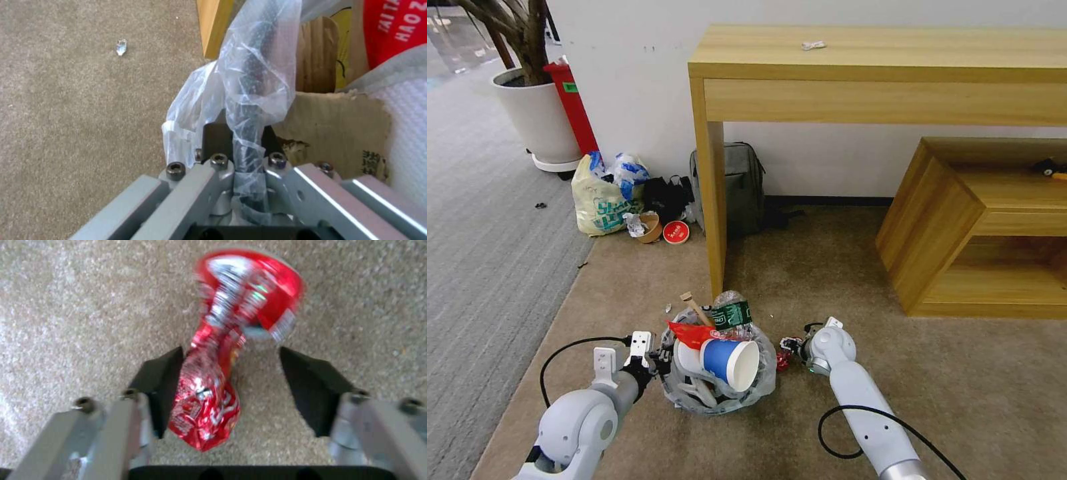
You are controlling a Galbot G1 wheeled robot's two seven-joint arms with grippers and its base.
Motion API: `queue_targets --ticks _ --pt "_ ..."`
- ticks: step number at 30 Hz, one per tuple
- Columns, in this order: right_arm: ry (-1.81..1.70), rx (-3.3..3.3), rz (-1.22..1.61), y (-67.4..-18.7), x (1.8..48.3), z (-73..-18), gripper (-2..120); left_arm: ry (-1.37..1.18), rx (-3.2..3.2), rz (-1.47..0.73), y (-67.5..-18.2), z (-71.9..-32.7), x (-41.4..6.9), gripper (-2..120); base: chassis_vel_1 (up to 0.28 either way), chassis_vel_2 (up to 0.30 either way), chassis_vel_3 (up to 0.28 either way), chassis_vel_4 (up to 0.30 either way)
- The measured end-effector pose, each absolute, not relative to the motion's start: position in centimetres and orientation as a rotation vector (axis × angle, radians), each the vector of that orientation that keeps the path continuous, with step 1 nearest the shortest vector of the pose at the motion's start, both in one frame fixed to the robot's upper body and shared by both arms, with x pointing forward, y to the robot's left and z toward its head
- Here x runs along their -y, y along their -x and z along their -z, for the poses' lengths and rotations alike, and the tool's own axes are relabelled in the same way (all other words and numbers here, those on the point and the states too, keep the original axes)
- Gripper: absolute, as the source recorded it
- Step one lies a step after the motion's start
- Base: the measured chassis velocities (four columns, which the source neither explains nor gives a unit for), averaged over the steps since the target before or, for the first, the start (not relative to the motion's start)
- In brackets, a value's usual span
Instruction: Pick up the trash bin and place the garbage on the floor into it.
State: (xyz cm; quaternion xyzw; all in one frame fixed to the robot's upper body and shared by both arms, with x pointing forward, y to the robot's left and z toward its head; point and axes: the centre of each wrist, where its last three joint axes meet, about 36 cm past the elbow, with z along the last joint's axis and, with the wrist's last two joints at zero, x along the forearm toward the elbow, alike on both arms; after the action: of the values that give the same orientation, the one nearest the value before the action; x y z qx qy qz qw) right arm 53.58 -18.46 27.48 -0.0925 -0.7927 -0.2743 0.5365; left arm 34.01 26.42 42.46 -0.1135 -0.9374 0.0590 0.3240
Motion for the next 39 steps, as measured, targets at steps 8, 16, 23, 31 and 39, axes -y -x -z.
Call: queue_targets --ticks 8,16,23,31,39 --pt "0.228 1.915 0.633 -53.4 18.8 -27.3 28 0.298 2.461 -0.156 -34.1 -42.5 -26.4 0 0.000 0.000 0.000 0.000" --pt "0.231 2.024 0.563 -51.7 19.6 -28.1 14 0.298 2.463 -0.156 -34.1 -42.5 -26.4 0 0.000 0.000 0.000 0.000" --pt "0.206 2.204 0.466 -49.2 21.3 -30.9 14 0.301 2.466 -0.160 -34.2 -42.6 -26.4 0 0.000 0.000 0.000 0.000" --pt "-0.034 2.502 0.465 -46.9 24.3 -38.5 14 0.303 2.467 -0.162 -34.4 -42.5 -26.4 0 0.000 0.000 0.000 0.000" --pt "-0.465 2.760 0.409 -44.9 26.6 -45.1 14 0.302 2.465 -0.171 -34.4 -42.4 -26.3 0 0.000 0.000 0.000 0.000"
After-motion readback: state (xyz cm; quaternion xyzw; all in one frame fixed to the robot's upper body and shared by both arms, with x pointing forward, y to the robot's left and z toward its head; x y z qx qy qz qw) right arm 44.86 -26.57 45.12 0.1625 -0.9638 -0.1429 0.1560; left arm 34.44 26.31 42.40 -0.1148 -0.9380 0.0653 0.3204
